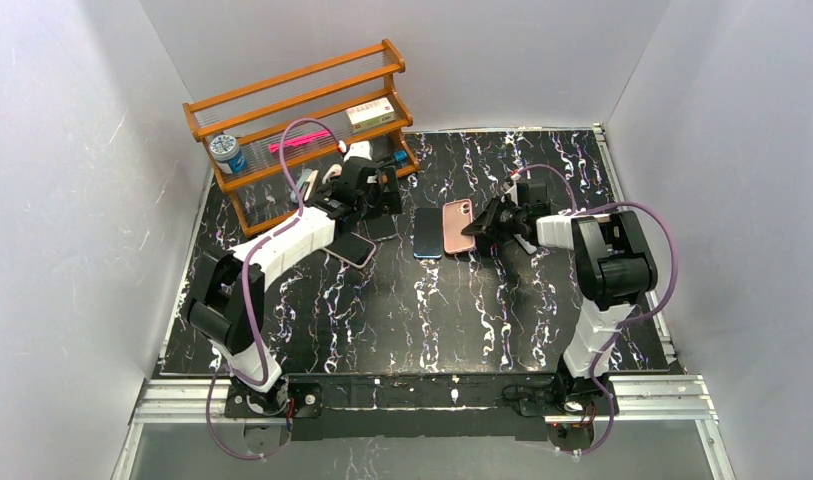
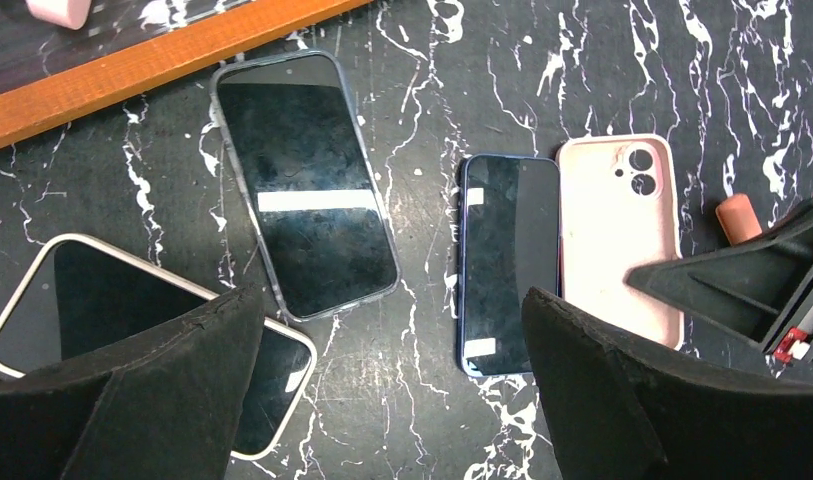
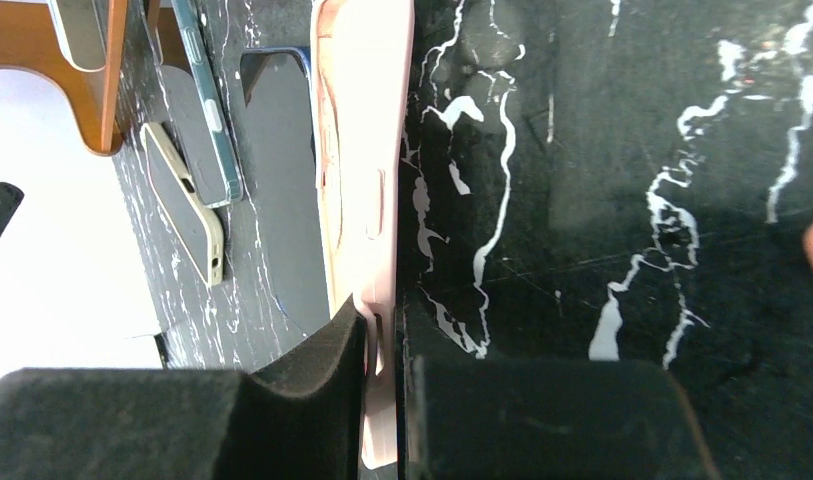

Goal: Take the phone out of the phone case
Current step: Place the phone case at the center of the board.

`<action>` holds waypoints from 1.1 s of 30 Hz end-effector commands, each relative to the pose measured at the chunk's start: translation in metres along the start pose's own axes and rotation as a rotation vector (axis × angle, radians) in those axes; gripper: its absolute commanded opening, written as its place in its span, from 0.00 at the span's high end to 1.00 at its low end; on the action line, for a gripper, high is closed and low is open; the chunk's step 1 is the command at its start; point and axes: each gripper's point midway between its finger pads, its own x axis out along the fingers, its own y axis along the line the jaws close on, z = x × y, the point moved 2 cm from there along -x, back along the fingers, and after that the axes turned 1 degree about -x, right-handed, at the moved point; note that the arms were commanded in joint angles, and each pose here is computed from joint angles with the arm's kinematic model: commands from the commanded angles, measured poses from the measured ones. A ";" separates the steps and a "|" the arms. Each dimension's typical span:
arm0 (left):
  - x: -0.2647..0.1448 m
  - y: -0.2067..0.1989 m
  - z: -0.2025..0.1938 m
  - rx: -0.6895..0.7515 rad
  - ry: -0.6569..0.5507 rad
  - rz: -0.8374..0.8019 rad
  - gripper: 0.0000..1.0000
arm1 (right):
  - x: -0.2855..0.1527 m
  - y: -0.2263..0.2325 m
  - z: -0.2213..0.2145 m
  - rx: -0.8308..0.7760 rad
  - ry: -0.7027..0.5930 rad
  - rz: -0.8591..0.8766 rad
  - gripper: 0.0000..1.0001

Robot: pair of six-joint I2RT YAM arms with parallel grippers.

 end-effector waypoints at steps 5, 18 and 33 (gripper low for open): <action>-0.010 0.011 0.002 -0.077 0.036 0.034 0.02 | 0.010 0.010 -0.002 -0.042 0.034 -0.007 0.84; -0.016 0.037 -0.015 -0.078 0.112 0.183 0.02 | -0.006 -0.006 -0.011 -0.156 0.047 -0.160 0.61; 0.016 0.035 -0.025 0.017 0.221 0.220 0.02 | -0.046 -0.003 0.000 -0.316 -0.077 -0.265 0.28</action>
